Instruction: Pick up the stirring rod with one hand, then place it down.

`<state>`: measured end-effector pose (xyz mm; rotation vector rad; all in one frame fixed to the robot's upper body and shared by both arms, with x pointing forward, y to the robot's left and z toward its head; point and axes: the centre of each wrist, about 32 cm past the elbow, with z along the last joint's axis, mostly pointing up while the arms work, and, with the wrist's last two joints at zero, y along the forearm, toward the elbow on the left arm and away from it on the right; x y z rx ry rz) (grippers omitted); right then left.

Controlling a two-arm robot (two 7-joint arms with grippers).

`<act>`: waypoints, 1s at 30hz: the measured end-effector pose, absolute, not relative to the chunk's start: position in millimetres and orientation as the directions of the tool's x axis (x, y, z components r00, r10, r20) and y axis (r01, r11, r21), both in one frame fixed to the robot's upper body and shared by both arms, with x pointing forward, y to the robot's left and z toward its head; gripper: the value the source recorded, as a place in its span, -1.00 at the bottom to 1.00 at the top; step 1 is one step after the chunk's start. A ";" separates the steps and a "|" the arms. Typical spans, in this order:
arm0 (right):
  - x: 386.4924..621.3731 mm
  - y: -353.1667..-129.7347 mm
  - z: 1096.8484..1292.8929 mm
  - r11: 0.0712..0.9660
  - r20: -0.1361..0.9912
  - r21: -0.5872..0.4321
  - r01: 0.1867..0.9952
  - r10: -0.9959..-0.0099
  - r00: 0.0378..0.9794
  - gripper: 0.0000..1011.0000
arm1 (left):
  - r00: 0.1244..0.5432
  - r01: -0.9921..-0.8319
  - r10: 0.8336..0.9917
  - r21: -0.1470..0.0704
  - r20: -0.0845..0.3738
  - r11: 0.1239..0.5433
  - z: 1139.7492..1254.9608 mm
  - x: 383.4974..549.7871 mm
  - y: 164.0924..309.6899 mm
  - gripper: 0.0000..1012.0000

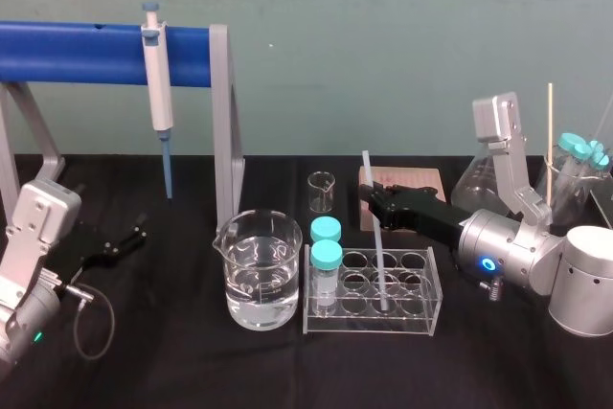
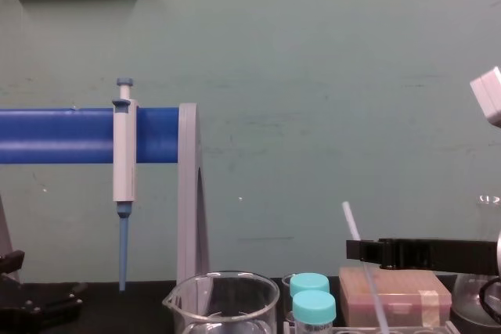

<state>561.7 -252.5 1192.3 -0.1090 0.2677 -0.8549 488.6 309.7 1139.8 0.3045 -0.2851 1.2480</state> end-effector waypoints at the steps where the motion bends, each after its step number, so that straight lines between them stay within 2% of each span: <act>1: 561.7 -252.5 1192.3 0.653 -0.189 -0.202 0.730 -0.757 0.625 -0.78 | 0.292 -0.955 0.880 0.070 0.374 0.287 1139.8 488.6 309.7 0.98; 3: 561.7 -252.5 1192.3 0.653 -0.189 -0.202 0.730 -0.757 0.625 -0.86 | 0.292 -0.955 0.880 0.070 0.374 0.287 1139.8 488.6 309.7 0.98; 17: 561.7 -252.5 1192.3 0.653 -0.189 -0.202 0.730 -0.757 0.625 -0.86 | 0.292 -0.955 0.880 0.070 0.374 0.287 1139.8 488.6 309.7 0.98; 20: 560.4 -252.5 1190.5 0.663 -0.181 -0.177 0.727 -0.748 0.639 -0.86 | 0.292 -0.955 0.880 0.070 0.374 0.287 1139.8 488.6 309.7 0.98; 30: 545.1 -252.3 1182.8 0.695 0.014 -0.023 0.718 -0.718 0.696 -0.86 | 0.292 -0.955 0.880 0.070 0.374 0.287 1139.8 488.6 309.7 0.98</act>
